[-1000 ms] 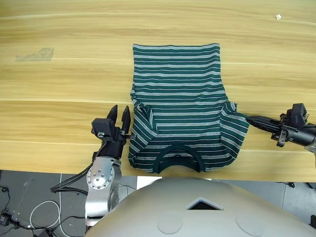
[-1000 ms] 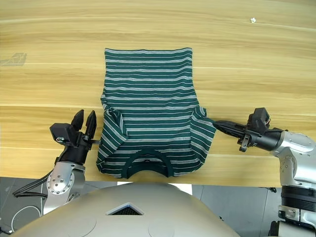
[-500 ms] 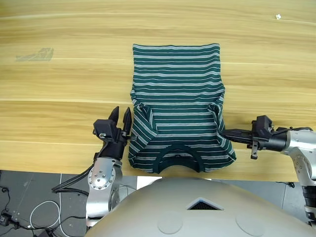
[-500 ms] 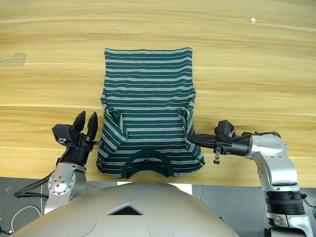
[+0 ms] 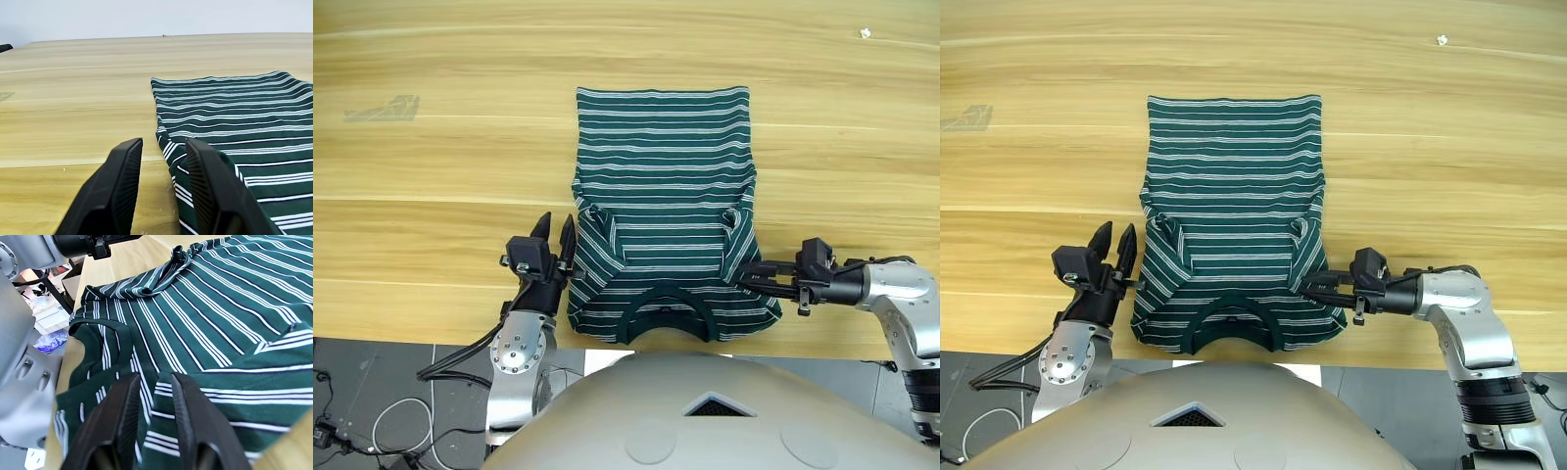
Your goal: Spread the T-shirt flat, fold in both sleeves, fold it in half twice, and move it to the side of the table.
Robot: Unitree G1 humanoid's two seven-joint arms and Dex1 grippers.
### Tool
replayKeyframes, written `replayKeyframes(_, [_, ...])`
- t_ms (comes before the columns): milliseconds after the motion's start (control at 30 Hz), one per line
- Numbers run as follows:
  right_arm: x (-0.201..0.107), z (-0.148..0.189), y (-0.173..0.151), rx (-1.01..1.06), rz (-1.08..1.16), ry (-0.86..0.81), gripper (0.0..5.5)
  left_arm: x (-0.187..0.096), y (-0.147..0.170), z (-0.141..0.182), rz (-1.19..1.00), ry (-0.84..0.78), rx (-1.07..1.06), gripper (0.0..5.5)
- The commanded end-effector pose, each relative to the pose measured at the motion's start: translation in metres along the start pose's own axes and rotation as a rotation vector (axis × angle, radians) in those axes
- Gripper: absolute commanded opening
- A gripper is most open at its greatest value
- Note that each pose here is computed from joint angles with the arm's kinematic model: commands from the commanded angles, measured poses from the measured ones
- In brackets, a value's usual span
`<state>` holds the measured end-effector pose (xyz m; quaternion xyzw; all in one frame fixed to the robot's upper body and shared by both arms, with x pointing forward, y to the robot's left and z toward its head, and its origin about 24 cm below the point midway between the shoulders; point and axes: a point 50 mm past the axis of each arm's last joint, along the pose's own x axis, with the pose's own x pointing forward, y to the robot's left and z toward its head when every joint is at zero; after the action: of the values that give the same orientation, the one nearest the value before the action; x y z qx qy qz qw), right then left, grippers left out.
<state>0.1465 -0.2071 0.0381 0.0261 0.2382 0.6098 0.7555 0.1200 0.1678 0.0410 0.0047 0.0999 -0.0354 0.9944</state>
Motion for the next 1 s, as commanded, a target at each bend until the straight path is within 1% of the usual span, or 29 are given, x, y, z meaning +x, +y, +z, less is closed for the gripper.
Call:
replayKeyframes(33, [0.004,0.003,0.01,0.034,0.062,-0.027,1.09,0.002,0.006,0.002,0.01,-0.006,0.031,1.65])
replayKeyframes(100, [0.001,0.007,0.011,0.03,0.057,-0.037,1.09,0.002,0.008,0.01,-0.02,-0.036,0.085,1.65])
replayKeyframes(133, [-0.005,0.011,0.007,0.006,0.018,-0.044,1.09,0.002,0.013,0.017,-0.038,-0.057,0.152,1.65])
replayKeyframes(167, [-0.014,0.017,-0.001,-0.046,-0.066,-0.048,1.09,0.002,0.021,0.025,-0.062,-0.085,0.264,1.65])
replayKeyframes(200, [-0.023,0.022,-0.01,-0.097,-0.16,-0.05,1.09,0.0,0.031,0.032,-0.083,-0.112,0.428,1.65])
replayKeyframes(233, [-0.03,0.026,-0.016,-0.138,-0.242,-0.049,1.09,-0.001,0.039,0.036,-0.118,-0.133,0.606,1.65])
replayKeyframes(267, [-0.037,0.029,-0.02,-0.221,-0.337,-0.03,1.09,-0.004,0.052,0.035,-0.152,-0.125,0.809,1.65])
replayKeyframes(300, [-0.043,0.03,-0.023,-0.371,-0.443,0.018,1.09,-0.008,0.065,0.032,-0.207,-0.109,1.017,1.65])
replayKeyframes(333, [-0.047,0.03,-0.024,-0.535,-0.523,0.077,1.09,-0.012,0.075,0.028,-0.268,-0.092,1.165,1.65])
replayKeyframes(367, [-0.049,0.03,-0.026,-0.702,-0.571,0.141,1.09,-0.017,0.081,0.024,-0.328,-0.08,1.268,1.65])
replayKeyframes(400, [-0.052,0.03,-0.028,-0.893,-0.594,0.209,1.09,-0.025,0.083,0.015,-0.432,-0.053,1.374,1.65])
replayKeyframes(433, [-0.056,0.029,-0.028,-1.035,-0.591,0.252,1.09,-0.032,0.083,0.005,-0.534,-0.027,1.431,1.65])
replayKeyframes(500, [-0.061,0.023,-0.024,-1.196,-0.523,0.317,1.09,-0.045,0.079,-0.008,-0.694,-0.006,1.477,1.65])
replayKeyframes(633, [-0.06,0.005,-0.012,-1.296,-0.336,0.376,1.09,-0.071,0.068,-0.027,-0.929,0.021,1.467,1.65])
replayKeyframes(667, [-0.061,0.002,-0.011,-1.304,-0.319,0.379,1.28,-0.075,0.067,-0.03,-0.958,0.027,1.46,1.65])
replayKeyframes(800, [-0.058,-0.02,-0.01,-1.296,-0.216,0.419,1.96,-0.078,0.063,-0.034,-1.04,0.013,1.45,1.65])
replayKeyframes(933, [-0.05,-0.033,-0.003,-1.27,-0.127,0.405,2.0,-0.078,0.058,-0.037,-1.039,-0.013,1.432,1.65])
replayKeyframes(1000, [-0.043,-0.037,0.006,-1.252,-0.082,0.373,2.0,-0.077,0.055,-0.035,-1.01,-0.037,1.425,1.65])
